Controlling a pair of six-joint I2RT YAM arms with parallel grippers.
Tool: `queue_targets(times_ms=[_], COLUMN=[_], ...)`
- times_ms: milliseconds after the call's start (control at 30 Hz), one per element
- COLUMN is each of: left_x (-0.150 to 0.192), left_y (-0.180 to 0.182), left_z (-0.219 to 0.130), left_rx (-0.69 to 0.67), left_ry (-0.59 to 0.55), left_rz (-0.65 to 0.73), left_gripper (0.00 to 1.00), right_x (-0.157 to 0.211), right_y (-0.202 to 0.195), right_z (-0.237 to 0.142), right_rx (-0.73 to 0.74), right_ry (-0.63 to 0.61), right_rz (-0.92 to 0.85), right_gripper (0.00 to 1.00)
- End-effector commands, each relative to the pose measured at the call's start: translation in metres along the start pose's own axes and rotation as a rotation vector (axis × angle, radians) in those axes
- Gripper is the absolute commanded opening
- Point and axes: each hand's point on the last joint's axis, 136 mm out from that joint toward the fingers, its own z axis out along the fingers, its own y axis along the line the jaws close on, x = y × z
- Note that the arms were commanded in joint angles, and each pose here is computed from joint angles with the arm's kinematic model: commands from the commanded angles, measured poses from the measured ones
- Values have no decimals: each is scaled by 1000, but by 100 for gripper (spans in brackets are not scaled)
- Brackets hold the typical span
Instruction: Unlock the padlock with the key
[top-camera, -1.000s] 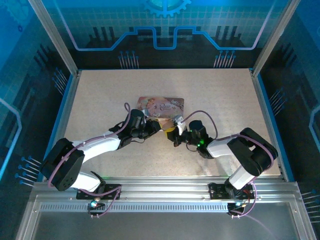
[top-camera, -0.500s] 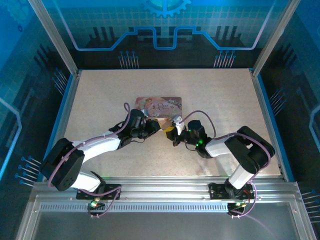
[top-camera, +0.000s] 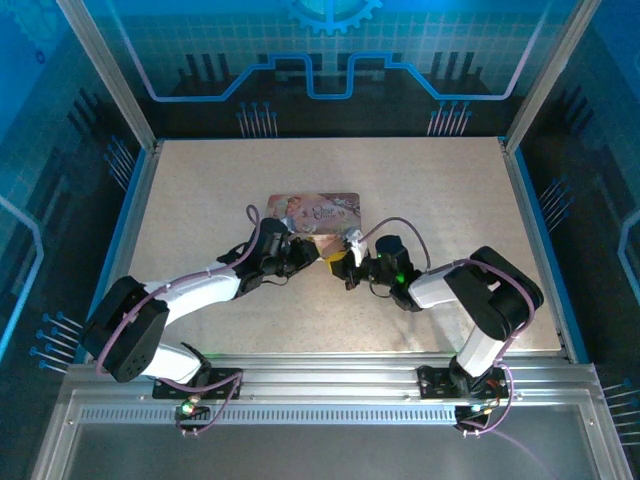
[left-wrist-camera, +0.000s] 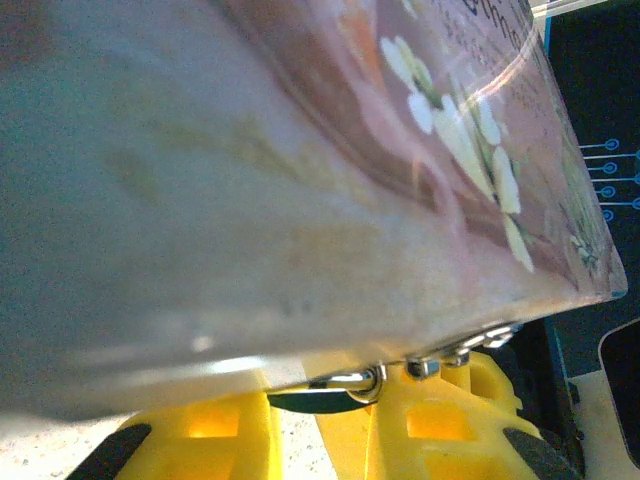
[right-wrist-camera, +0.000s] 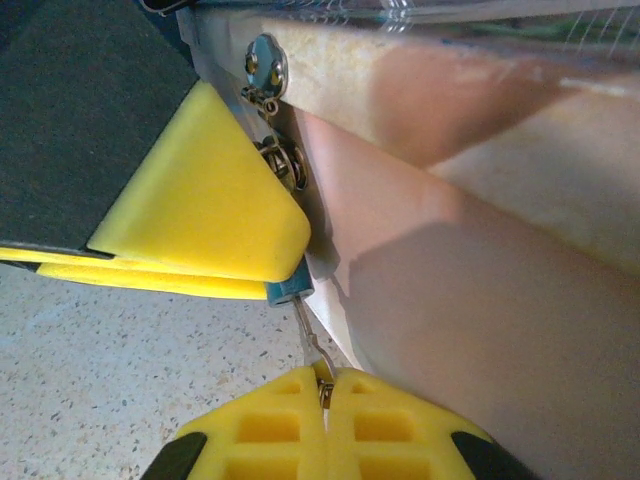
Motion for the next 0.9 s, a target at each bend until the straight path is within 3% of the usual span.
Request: queue_targets(times_ms=[0,600,867], left_x=[41,44,44], left_y=[-48,-45,-45], left_z=[-9,-2,-2], left_rx=[192,192,191], left_ry=[198,210,211], left_rz=[48,38,38], left_gripper=[10,10,10], right_x=[-68,-96,-91], right_y=[19,32,32], right_z=[6,7,4], right_rx=[-95,-144,-153], right_ry=[-193,-235,-210], right_rz=[-69,-95,-109], right_gripper=[3,3,3])
